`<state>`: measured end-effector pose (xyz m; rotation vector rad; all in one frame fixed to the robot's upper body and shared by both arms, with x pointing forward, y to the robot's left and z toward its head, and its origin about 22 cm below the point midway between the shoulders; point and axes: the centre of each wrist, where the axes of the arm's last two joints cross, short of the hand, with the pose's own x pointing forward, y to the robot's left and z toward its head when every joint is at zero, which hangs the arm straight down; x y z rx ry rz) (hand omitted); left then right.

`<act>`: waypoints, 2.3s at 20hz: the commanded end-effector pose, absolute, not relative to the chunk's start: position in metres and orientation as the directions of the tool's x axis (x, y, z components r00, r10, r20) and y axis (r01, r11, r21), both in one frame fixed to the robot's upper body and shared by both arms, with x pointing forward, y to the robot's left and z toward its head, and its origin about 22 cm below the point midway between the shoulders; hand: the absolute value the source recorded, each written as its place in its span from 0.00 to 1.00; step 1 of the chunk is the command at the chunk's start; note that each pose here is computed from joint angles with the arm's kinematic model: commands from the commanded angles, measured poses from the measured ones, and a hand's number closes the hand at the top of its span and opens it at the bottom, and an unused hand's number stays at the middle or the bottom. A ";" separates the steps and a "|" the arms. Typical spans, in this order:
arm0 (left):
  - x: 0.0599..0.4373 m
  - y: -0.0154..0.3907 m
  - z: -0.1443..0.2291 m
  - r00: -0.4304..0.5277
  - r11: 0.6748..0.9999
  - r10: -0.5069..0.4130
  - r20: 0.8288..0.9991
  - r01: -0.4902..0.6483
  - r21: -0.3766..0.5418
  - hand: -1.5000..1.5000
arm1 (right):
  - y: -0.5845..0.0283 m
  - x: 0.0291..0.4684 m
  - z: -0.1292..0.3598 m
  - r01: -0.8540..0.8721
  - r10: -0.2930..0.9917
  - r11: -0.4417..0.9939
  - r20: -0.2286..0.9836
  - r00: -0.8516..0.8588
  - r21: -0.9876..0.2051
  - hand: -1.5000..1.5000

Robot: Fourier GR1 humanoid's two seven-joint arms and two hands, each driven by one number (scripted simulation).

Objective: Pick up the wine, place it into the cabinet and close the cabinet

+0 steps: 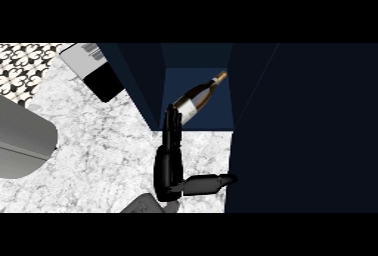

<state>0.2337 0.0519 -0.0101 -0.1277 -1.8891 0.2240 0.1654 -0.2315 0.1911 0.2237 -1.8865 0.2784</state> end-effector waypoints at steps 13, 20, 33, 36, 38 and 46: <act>0.137 0.084 0.011 -0.352 0.971 0.225 0.909 -0.001 -0.240 0.00 | -0.230 0.149 0.206 -0.418 -0.093 0.907 0.951 -0.296 -0.041 0.00; 0.109 0.130 0.044 -0.329 0.970 0.241 0.913 0.068 -0.232 0.00 | -0.223 0.148 0.188 -0.483 -0.049 0.872 0.965 -0.257 -0.084 1.00; 0.111 0.190 0.051 -0.368 0.977 0.207 0.907 0.035 -0.209 0.00 | -0.209 0.124 0.178 -0.620 -0.118 0.784 0.988 -0.101 0.031 1.00; 0.116 0.217 0.073 -0.407 0.978 0.191 0.893 0.004 -0.208 0.00 | -0.200 0.113 0.180 -0.670 -0.118 0.741 0.991 -0.063 0.046 1.00; 0.111 0.218 0.060 -0.392 0.974 0.213 0.895 0.009 -0.228 0.00 | -0.188 0.114 0.185 -0.727 -0.107 0.686 0.988 -0.109 -0.006 1.00; 0.118 0.271 0.078 -0.391 0.975 0.191 0.900 -0.031 -0.220 0.00 | -0.149 0.101 0.193 -0.798 -0.100 0.600 0.985 -0.139 -0.052 1.00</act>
